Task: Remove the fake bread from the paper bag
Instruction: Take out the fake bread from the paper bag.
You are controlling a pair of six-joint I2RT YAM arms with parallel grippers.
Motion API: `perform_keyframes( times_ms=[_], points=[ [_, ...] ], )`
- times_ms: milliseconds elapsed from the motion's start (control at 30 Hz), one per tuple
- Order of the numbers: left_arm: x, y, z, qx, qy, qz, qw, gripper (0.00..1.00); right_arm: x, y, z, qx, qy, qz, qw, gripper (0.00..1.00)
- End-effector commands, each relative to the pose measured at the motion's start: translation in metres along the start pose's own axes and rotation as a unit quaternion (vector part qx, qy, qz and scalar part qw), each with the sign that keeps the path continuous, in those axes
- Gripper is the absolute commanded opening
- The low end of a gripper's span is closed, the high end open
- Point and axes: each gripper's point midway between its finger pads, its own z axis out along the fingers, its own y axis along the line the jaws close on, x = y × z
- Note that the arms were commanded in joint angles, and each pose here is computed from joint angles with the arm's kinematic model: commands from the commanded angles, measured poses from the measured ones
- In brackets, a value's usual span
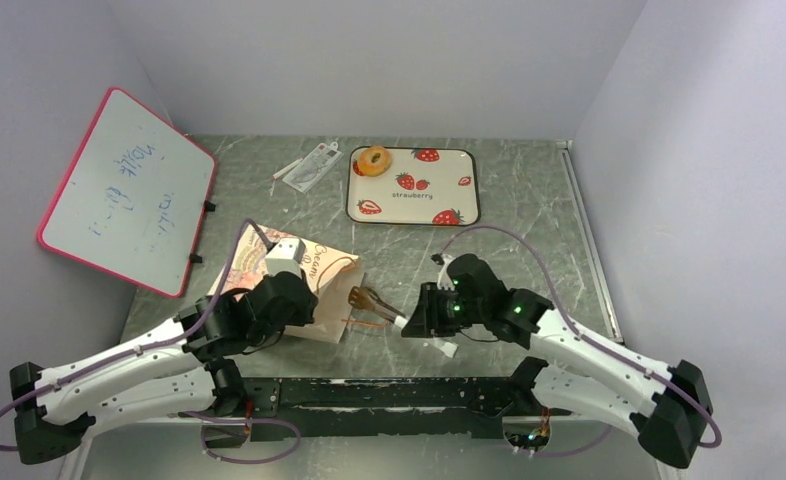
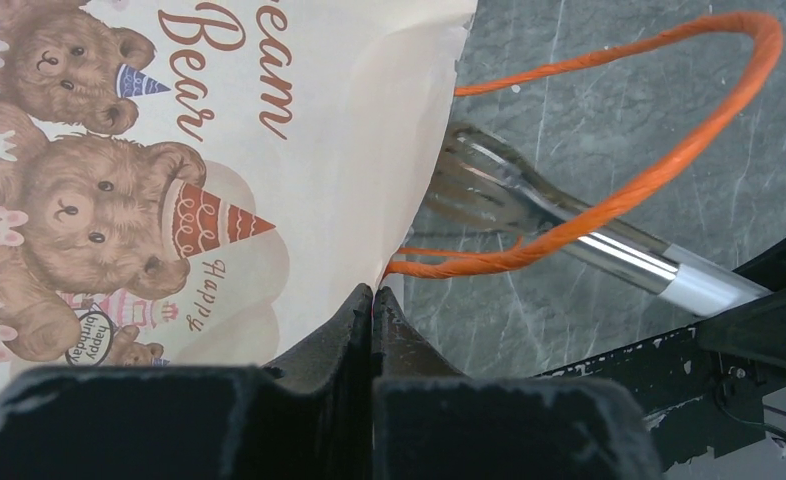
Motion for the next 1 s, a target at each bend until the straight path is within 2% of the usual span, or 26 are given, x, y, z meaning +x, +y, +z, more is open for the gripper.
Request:
perform_keyframes(
  times_ms=[0, 133, 233, 300, 433, 467, 633, 733, 967],
  points=[
    [-0.001, -0.011, 0.002, 0.018, 0.006, 0.015, 1.000, 0.07, -0.013, 0.035, 0.014, -0.069, -0.015, -0.033, 0.997, 0.38],
    [0.012, -0.020, 0.006, 0.027, 0.044, 0.027, 0.998, 0.07, -0.016, 0.037, 0.035, -0.077, -0.009, -0.039, 0.996, 0.38],
    [0.020, -0.025, 0.007, 0.029, 0.071, 0.033, 0.997, 0.12, -0.022, 0.039, 0.051, -0.083, -0.009, -0.045, 0.996, 0.38],
    [0.018, -0.032, 0.005, 0.039, 0.079, 0.032, 0.996, 0.21, -0.026, 0.042, 0.058, -0.086, -0.010, -0.049, 0.995, 0.38],
    [0.010, -0.047, -0.004, 0.063, 0.086, 0.030, 0.994, 0.58, -0.030, 0.042, 0.071, -0.085, -0.008, -0.056, 0.995, 0.38],
    [0.009, -0.049, -0.006, 0.065, 0.090, 0.030, 0.993, 0.63, -0.031, 0.042, 0.072, -0.085, -0.008, -0.058, 0.995, 0.38],
    [0.008, -0.055, -0.005, 0.050, 0.116, 0.051, 0.991, 0.65, -0.032, 0.041, 0.078, -0.082, -0.007, -0.060, 0.995, 0.37],
    [0.003, -0.053, 0.003, 0.003, 0.127, 0.081, 0.989, 0.66, -0.033, 0.040, 0.078, -0.079, -0.009, -0.063, 0.995, 0.38],
    [-0.004, -0.055, 0.035, -0.114, 0.176, 0.185, 0.960, 0.70, -0.030, 0.036, 0.078, -0.077, -0.011, -0.058, 0.995, 0.38]
  ],
)
